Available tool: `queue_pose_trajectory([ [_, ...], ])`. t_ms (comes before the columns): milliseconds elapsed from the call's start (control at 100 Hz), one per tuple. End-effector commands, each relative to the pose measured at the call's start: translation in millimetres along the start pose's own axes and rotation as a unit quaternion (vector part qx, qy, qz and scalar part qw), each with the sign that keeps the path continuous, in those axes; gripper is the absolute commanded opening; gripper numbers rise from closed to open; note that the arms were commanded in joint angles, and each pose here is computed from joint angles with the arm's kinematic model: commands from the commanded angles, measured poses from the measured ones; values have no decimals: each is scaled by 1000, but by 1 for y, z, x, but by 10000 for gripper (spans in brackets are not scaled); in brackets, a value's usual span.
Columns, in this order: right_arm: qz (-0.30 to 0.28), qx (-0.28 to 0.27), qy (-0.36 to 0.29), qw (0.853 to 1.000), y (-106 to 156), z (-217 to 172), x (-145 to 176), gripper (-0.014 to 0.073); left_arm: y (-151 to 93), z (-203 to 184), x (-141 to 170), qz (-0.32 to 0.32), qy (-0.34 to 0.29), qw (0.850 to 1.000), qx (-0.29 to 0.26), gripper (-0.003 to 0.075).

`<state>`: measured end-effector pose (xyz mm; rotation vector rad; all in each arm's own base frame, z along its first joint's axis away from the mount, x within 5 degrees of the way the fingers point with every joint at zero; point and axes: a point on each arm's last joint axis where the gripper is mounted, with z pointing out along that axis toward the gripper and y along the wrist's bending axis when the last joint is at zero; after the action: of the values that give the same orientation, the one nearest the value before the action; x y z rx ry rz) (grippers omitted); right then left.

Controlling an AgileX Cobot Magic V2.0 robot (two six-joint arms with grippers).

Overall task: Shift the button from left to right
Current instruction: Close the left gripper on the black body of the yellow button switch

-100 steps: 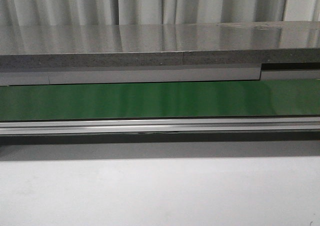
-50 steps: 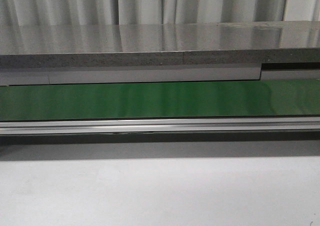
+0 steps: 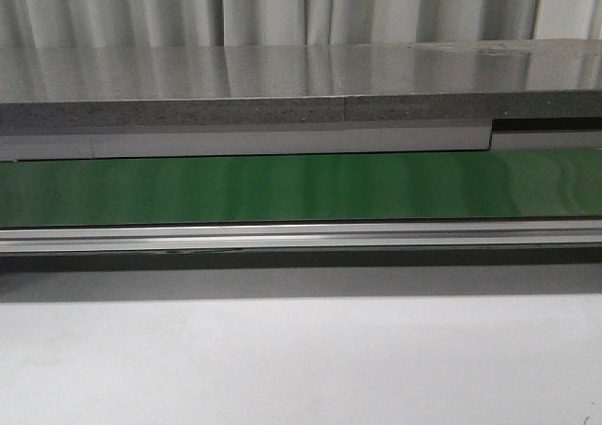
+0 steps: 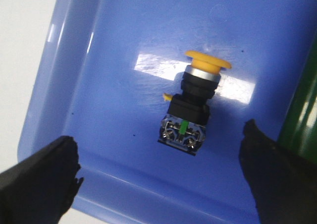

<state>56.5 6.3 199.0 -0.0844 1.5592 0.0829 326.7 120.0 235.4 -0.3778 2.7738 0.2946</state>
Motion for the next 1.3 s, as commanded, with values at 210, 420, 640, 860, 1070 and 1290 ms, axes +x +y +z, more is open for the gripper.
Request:
queue_pose_trajectory([
  [210, -3, 4, -53, 999, -1, -2, -14, -68, -1, 4, -14, 3, -41, 999, 7, 635],
  [420, -3, 4, -53, 999, -1, -2, -14, -68, -3, 21, -15, 7, -29, 1000, 9, 635],
  [640, -3, 4, -53, 999, -1, -2, -14, -68, -6, 35, -15, 9, -19, 1000, 11, 635],
  [860, -3, 4, -53, 999, -1, -2, -14, -68, -5, 44, -16, 8, -20, 1000, 12, 635],
  [1070, -3, 4, -53, 999, -1, -2, -14, -68, 1, 58, -13, -4, -4, 1000, 12, 635],
  [1290, -3, 4, -53, 999, -1, -2, -14, -68, 5, 59, -14, -10, -9, 1000, 12, 594],
])
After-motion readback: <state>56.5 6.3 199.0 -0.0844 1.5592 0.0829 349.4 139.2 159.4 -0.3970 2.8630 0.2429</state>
